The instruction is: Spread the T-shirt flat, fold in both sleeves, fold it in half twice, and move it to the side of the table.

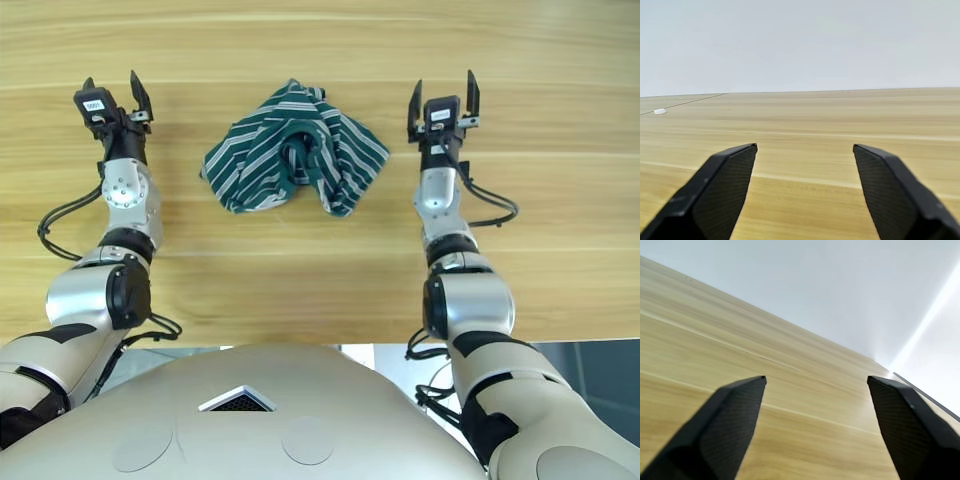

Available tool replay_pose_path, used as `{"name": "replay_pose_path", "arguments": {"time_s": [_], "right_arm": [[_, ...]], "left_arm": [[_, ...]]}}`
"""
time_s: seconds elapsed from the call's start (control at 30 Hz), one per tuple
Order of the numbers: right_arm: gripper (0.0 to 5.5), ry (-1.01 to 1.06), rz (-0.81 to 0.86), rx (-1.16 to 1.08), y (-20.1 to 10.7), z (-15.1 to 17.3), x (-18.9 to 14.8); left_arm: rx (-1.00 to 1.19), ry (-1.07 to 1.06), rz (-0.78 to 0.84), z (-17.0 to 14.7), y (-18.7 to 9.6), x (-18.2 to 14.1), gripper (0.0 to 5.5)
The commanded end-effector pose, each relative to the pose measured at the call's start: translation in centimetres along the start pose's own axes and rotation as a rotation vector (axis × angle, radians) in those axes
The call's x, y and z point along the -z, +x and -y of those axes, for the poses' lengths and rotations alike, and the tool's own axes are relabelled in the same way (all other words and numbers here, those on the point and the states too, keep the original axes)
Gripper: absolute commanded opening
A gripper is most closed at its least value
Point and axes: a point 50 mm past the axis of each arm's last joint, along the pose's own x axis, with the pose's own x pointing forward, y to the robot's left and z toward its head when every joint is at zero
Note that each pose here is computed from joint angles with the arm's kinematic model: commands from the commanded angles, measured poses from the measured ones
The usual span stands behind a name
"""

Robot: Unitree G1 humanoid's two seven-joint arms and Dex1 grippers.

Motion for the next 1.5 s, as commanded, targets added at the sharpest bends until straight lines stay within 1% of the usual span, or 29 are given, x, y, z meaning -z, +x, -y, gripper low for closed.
{"name": "replay_pose_path", "arguments": {"time_s": [0.03, 0.1, 0.13, 0.2, 0.27, 0.37, 0.43, 0.5, 0.57, 0.63, 0.7, 0.83, 0.9, 1.0, 1.1, 1.37, 1.43, 1.47, 1.5], "right_arm": [[3.74, -0.023, 0.111, -0.018, -0.6, 0.1, -0.8], [3.74, -0.030, 0.191, -0.058, -1.5, 0.6, -1.3], [3.74, -0.054, 0.263, -0.130, -2.3, 0.8, -1.9], [3.74, -0.086, 0.399, -0.318, -4.9, 1.0, -3.5], [3.74, -0.118, 0.456, -0.489, -7.5, 1.2, -4.3], [3.74, -0.163, 0.436, -0.680, -10.3, 1.5, -4.6], [3.74, -0.195, 0.382, -0.795, -11.8, 1.6, -4.0], [3.74, -0.197, 0.341, -0.894, -13.2, 1.3, -3.8], [3.74, -0.193, 0.317, -0.944, -13.9, 1.1, -3.9], [3.74, -0.203, 0.290, -0.984, -14.4, 0.2, -3.5], [3.74, -0.204, 0.282, -0.999, -14.4, -0.8, -3.5], [3.74, -0.212, 0.292, -0.993, -13.9, -2.7, -3.7], [3.74, -0.207, 0.293, -1.001, -14.0, -3.3, -3.8], [3.74, -0.180, 0.277, -1.015, -14.3, -4.4, -3.7], [3.74, -0.180, 0.260, -1.002, -14.1, -4.8, -3.5], [3.74, -0.194, 0.218, -0.964, -13.7, -4.7, -2.4], [3.78, -0.199, 0.212, -0.944, -13.5, -4.5, -2.2], [3.78, -0.200, 0.211, -0.936, -13.4, -4.4, -2.2], [3.78, -0.201, 0.211, -0.932, -13.3, -4.4, -2.2]], "left_arm": [[0.211, -0.215, 0.141, 2.1, -0.2, -1.8, 3.56], [0.427, -0.262, 0.248, 3.1, -2.1, -3.0, 3.56], [0.561, -0.278, 0.289, 3.4, -3.8, -3.8, 3.56], [0.843, -0.247, 0.336, 3.9, -8.1, -5.0, 3.56], [1.045, -0.233, 0.339, 4.2, -11.7, -5.6, 3.56], [1.258, -0.274, 0.303, 4.5, -15.7, -6.1, 3.56], [1.356, -0.216, 0.245, 4.9, -17.4, -5.5, 3.56], [1.420, -0.018, 0.187, 4.9, -18.3, -4.1, 3.56], [1.483, 0.158, 0.143, 4.5, -19.1, -3.2, 3.56], [1.456, 0.328, 0.106, 4.1, -18.4, -2.4, 3.56], [1.365, 0.496, 0.082, 3.7, -16.9, -1.5, 3.56], [1.173, 0.703, 0.079, 3.4, -14.3, -0.9, 3.56], [1.127, 0.759, 0.087, 3.3, -13.8, -0.9, 3.56], [1.098, 0.779, 0.117, 3.5, -13.6, -1.2, 3.56], [1.094, 0.767, 0.127, 3.6, -13.7, -1.4, 3.56], [1.052, 0.798, 0.067, 3.0, -13.2, -0.8, 3.56], [1.042, 0.813, 0.053, 2.8, -13.0, -0.6, 3.27], [1.039, 0.818, 0.048, 2.7, -13.0, -0.5, 3.22], [1.037, 0.822, 0.043, 2.7, -12.9, -0.5, 2.99]]}}
